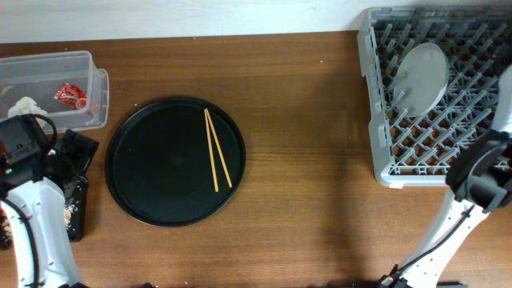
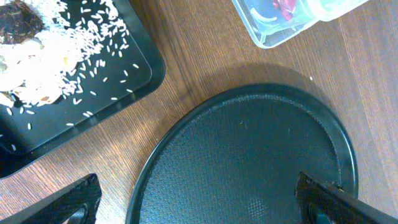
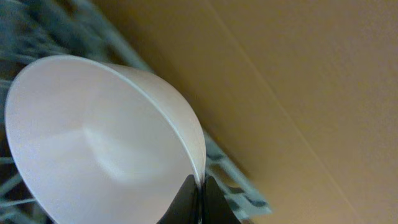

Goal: Sort waste into correct bins and load items into the dishwasher rack
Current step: 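Carry the white bowl to the rack and release it with the right gripper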

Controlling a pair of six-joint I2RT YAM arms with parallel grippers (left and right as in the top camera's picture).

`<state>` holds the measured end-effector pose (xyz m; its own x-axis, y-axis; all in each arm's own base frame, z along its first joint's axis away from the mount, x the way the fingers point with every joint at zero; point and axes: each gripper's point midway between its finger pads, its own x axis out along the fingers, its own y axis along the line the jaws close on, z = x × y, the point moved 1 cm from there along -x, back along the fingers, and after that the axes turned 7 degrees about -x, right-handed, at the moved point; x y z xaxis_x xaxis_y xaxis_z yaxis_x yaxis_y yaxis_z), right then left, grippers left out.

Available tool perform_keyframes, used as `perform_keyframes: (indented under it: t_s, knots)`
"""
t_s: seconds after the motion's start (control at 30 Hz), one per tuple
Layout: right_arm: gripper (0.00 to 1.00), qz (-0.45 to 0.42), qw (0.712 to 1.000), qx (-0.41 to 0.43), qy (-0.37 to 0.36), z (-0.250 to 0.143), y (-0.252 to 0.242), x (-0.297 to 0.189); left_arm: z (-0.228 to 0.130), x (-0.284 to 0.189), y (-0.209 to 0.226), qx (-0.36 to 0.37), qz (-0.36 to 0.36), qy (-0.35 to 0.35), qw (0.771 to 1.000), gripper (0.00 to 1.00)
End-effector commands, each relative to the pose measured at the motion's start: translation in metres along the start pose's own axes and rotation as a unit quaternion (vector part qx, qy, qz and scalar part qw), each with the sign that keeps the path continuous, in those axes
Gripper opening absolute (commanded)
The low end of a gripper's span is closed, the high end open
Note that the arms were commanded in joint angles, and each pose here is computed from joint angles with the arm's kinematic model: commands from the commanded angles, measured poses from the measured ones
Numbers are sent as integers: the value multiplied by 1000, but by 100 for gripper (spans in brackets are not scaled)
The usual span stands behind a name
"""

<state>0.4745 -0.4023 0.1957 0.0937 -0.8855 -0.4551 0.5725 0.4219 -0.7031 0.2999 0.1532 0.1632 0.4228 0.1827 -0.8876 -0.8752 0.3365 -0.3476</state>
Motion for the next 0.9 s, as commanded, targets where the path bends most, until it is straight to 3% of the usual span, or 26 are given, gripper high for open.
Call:
perform_keyframes:
  t_s: [0.0, 0.13, 0.27, 0.53, 0.87]
  knots:
    - [4, 29, 998, -48, -26, 13, 37, -23, 3, -6, -2, -6, -7, -8, 1000, 99]
    - [4, 25, 996, -88, -20, 8, 48, -24, 3, -6, -2, -6, -7, -8, 1000, 99]
    - [4, -88, 994, -55, -13, 16, 3, -21, 3, -6, -1, -6, -7, -8, 1000, 99]
    - [4, -51, 995, -84, 7, -8, 7, 11, 3, -6, -2, -6, -7, -8, 1000, 99]
    - [4, -19, 993, -119, -2, -8, 45, -8, 3, -6, -2, -6, -7, -8, 1000, 99]
